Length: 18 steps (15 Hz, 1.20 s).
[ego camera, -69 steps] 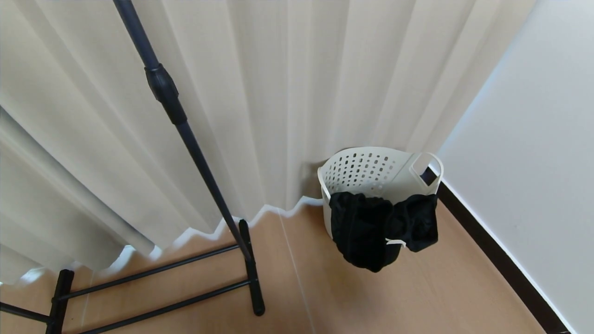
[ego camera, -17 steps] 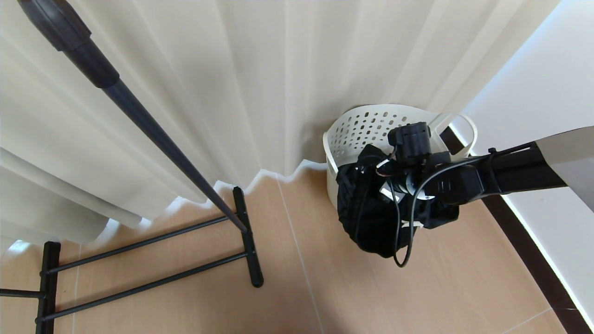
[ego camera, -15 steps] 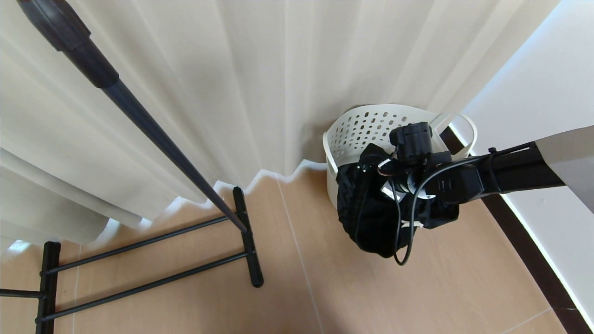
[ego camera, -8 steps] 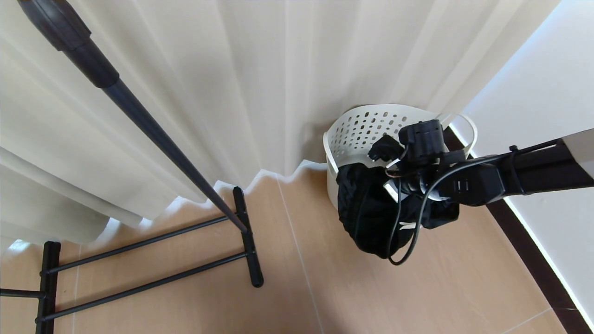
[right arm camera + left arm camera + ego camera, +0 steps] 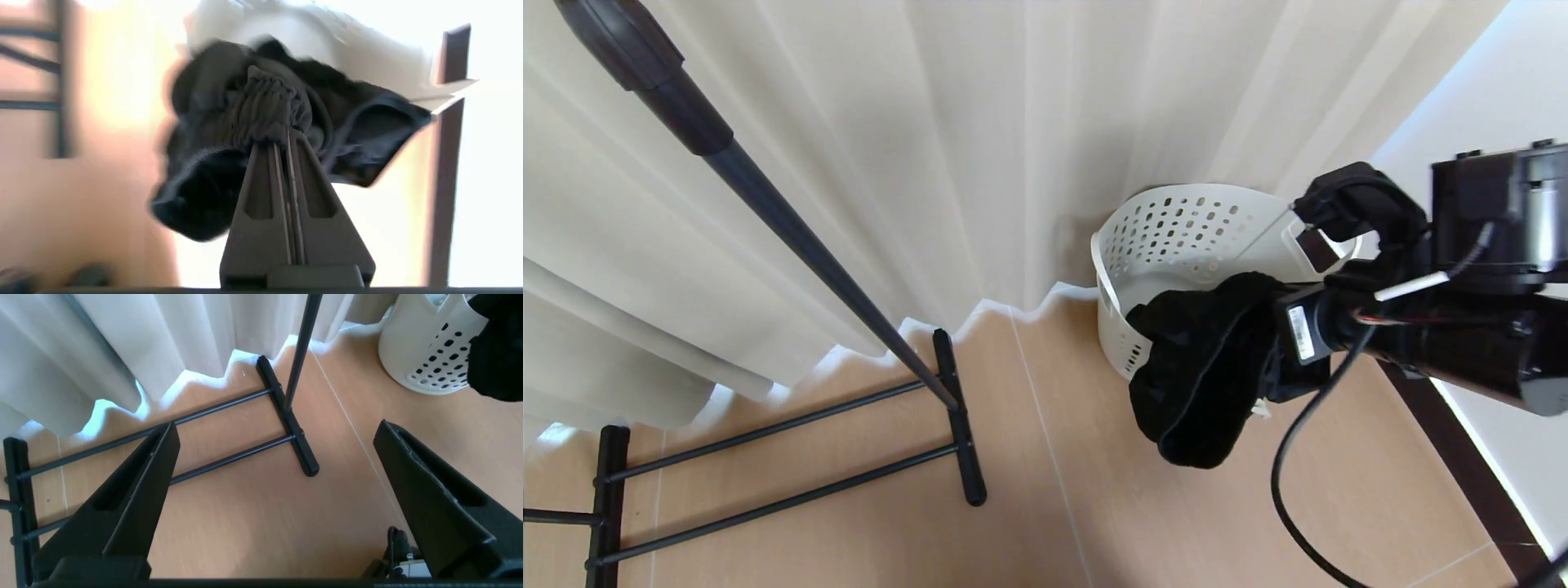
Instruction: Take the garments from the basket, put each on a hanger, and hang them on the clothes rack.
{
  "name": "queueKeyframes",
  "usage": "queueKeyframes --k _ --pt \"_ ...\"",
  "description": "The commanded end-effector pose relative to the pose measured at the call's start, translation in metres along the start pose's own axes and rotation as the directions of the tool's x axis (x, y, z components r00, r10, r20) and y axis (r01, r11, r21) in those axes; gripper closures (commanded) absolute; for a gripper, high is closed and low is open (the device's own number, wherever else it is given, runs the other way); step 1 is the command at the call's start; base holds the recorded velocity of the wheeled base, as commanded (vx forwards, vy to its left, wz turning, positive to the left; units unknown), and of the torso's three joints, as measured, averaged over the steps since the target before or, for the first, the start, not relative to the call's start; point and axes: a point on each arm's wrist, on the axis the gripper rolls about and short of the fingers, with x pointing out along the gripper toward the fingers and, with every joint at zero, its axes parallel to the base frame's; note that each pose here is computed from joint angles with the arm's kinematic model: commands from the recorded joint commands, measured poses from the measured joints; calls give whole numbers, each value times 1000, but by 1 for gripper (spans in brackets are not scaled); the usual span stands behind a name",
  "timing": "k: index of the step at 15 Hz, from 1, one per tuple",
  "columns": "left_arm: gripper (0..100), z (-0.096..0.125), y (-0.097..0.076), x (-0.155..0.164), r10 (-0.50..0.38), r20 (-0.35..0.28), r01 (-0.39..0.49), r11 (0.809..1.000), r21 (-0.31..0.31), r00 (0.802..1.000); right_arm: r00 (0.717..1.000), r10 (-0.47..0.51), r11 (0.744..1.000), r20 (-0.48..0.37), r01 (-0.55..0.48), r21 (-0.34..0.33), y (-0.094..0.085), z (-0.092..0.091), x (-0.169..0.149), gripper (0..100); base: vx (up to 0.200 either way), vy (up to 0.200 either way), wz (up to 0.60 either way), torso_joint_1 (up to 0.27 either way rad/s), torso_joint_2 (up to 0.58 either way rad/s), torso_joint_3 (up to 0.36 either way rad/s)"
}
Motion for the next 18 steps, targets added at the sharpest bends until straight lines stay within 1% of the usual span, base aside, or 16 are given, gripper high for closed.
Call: queueKeyframes --k 1,2,4,7,11,14,16,18 --pt "0 0 0 0 0 1 0 1000 1 1000 983 106 992 152 -114 45 -7 -4 -76 100 0 0 0 0 0 0" --pt "0 0 0 0 0 1 0 1000 1 1000 975 138 988 172 -147 42 -10 -15 -93 100 0 0 0 0 0 0" --pt "0 0 0 0 0 1 0 1000 3 1000 975 146 985 170 -158 63 -15 -30 -101 100 0 0 0 0 0 0" --pt "0 0 0 0 -1 1 1 1000 3 1000 971 148 984 187 -164 72 -13 -32 -98 100 0 0 0 0 0 0" --pt "0 0 0 0 -4 1 4 1000 5 1000 977 149 986 152 -159 58 -8 -35 -90 100 0 0 0 2 1 13" --pt "0 0 0 0 -3 1 3 1000 5 1000 976 150 985 157 -161 60 -7 -34 -89 100 0 0 0 1 2 142" --pt "0 0 0 0 -3 1 3 1000 3 1000 974 147 985 174 -160 67 -8 -33 -90 100 0 0 0 0 0 185" --pt "0 0 0 0 -1 1 1 1000 3 1000 976 148 985 161 -160 60 -7 -38 -89 100 0 0 0 0 0 205"
